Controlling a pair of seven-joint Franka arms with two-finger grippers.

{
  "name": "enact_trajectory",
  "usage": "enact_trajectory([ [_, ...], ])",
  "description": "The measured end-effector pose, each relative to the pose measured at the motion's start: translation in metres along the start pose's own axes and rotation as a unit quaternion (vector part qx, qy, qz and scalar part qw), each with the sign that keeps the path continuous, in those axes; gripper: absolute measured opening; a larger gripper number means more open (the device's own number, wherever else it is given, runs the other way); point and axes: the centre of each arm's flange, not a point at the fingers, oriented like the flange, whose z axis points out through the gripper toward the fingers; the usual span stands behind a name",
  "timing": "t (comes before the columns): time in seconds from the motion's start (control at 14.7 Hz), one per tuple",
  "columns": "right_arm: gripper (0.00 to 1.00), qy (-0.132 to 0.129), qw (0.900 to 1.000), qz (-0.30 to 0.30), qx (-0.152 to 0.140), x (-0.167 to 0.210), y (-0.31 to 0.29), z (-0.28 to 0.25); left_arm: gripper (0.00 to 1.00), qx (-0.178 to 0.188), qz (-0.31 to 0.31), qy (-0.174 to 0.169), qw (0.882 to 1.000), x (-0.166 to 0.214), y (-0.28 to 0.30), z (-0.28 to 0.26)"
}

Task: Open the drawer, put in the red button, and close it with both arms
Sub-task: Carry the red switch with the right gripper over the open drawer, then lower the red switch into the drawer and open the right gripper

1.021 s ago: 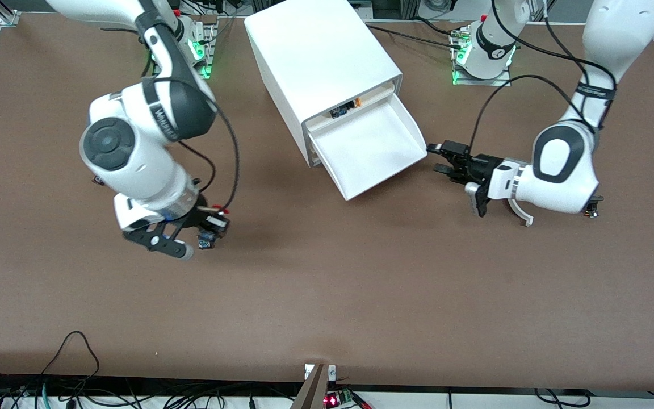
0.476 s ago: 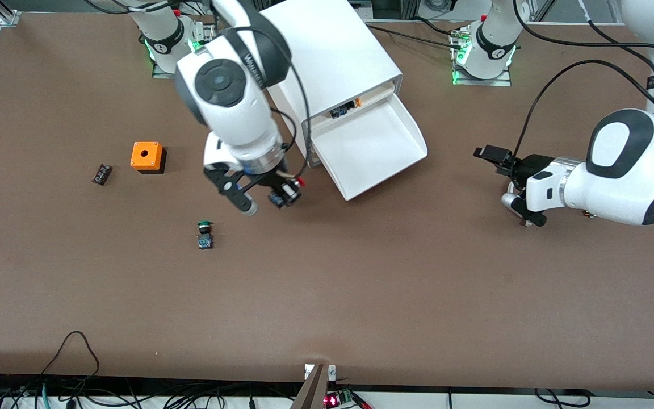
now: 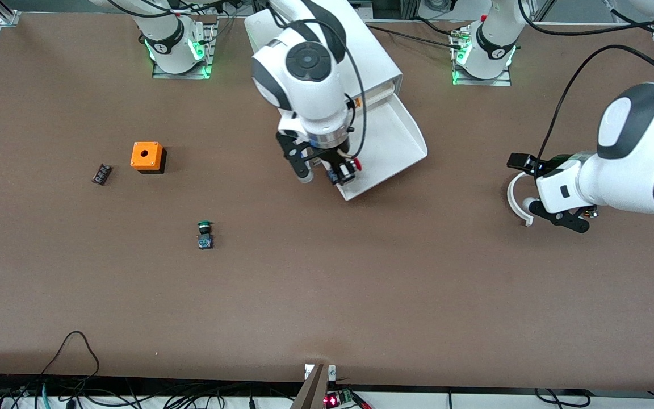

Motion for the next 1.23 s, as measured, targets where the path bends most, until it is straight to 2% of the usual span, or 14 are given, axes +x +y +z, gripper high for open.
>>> enact_trajectory([
  [0.14, 0.40, -0.003, 1.000, 0.019, 0.002, -0.024, 0.008, 0.022, 1.00, 0.056, 0.007, 0.001, 0.998, -0.001, 0.020, -0.020],
  [0.2, 0.40, -0.004, 1.000, 0.028, 0.003, -0.032, 0.011, 0.032, 1.00, 0.068, 0.008, 0.007, 0.998, -0.001, 0.026, -0.026],
  [0.54, 0.40, -0.012, 0.998, 0.066, 0.014, -0.051, 0.016, 0.060, 1.00, 0.069, -0.003, 0.016, 0.998, -0.004, 0.015, -0.034],
  [0.88, 0.43, -0.015, 0.997, 0.070, 0.017, -0.056, 0.018, 0.068, 1.00, 0.059, -0.012, 0.017, 0.998, -0.003, 0.013, -0.032],
  [1.02, 0.58, -0.016, 0.997, 0.070, 0.018, -0.058, 0.019, 0.069, 1.00, 0.039, -0.041, 0.021, 0.998, -0.003, 0.010, -0.031],
  [1.23, 0.86, -0.015, 0.997, 0.072, 0.023, -0.055, 0.016, 0.066, 1.00, 0.013, -0.085, 0.031, 0.996, -0.002, 0.006, -0.031],
])
